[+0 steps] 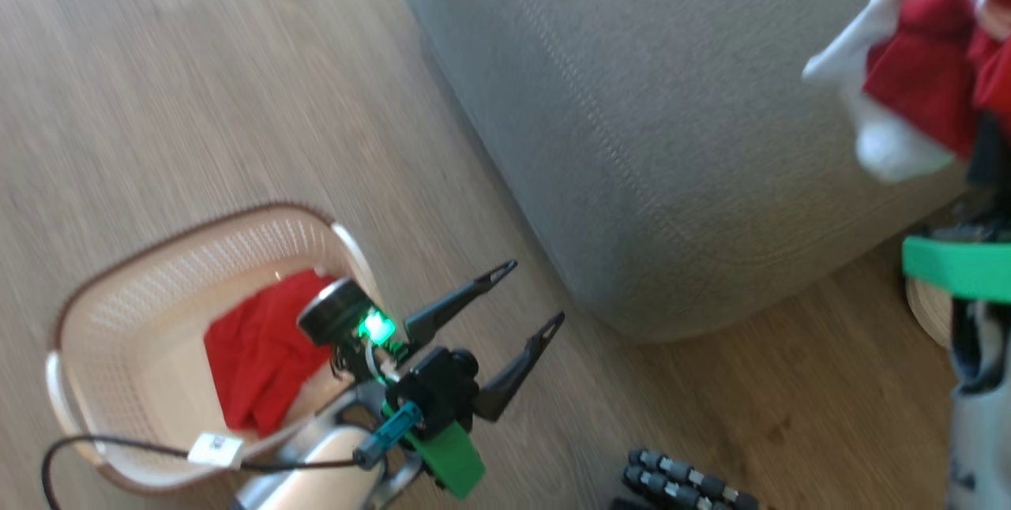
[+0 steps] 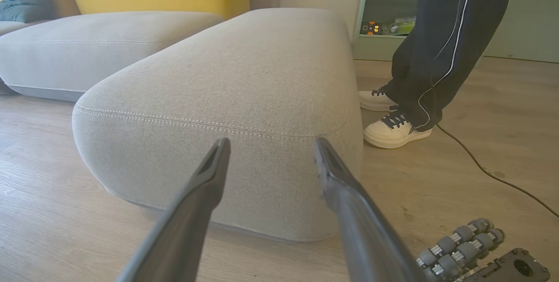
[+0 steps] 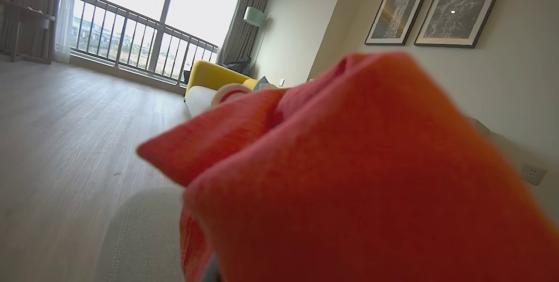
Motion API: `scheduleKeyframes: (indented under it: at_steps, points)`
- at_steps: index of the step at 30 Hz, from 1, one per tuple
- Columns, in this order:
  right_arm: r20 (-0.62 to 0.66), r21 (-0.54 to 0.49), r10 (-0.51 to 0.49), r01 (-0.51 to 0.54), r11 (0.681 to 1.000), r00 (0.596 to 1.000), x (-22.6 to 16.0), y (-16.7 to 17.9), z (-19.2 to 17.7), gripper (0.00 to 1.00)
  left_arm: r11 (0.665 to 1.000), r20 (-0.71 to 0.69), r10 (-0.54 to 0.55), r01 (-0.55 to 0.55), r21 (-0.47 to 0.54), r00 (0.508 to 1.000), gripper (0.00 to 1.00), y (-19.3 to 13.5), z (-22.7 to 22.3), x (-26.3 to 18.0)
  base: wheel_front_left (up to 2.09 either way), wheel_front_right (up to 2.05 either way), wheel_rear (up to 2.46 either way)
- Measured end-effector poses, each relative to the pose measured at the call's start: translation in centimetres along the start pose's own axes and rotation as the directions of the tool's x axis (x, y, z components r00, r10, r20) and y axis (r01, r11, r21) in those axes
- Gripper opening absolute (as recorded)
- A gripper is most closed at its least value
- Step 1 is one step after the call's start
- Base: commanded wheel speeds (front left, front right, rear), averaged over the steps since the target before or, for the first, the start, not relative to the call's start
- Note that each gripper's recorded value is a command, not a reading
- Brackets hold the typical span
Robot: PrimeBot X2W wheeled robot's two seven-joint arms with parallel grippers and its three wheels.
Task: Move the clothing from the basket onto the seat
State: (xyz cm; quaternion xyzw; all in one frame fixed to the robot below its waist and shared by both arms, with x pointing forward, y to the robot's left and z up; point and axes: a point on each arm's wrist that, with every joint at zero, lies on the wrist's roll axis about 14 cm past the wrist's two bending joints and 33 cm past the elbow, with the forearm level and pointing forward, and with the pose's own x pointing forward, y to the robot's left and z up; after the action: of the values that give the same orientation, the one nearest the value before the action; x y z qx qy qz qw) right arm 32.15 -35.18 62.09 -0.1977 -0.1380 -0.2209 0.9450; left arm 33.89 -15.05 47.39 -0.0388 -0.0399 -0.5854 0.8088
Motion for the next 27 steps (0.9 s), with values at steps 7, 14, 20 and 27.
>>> scheduleKeyframes:
  at_steps: [7,14,20,27]
  points:
    - [0.036,-0.014,0.006,-0.005,1.000,0.999,5.8,1.9,-1.1,0.00,1.000,-0.046,-0.025,0.024,-0.018,0.999,1.00,3.0,-4.5,-0.6,0.00,0.00,0.00]
    - [-0.010,-0.009,0.019,-0.019,1.000,1.000,10.4,3.5,-5.1,0.00,0.996,-0.090,-0.043,0.035,-0.081,0.995,1.00,4.2,-9.0,-1.9,0.00,0.00,0.00]
    - [-0.057,0.024,-0.020,0.021,0.999,0.998,14.0,3.0,-8.6,0.00,0.995,-0.083,-0.031,0.022,-0.101,0.996,1.00,5.3,-10.4,-2.0,0.00,0.00,0.00]
    - [-0.143,0.103,-0.062,0.077,0.992,0.988,16.6,2.9,-12.9,0.00,0.994,-0.103,0.002,-0.014,-0.113,0.995,1.00,6.2,-11.6,-2.9,0.00,0.00,0.00]
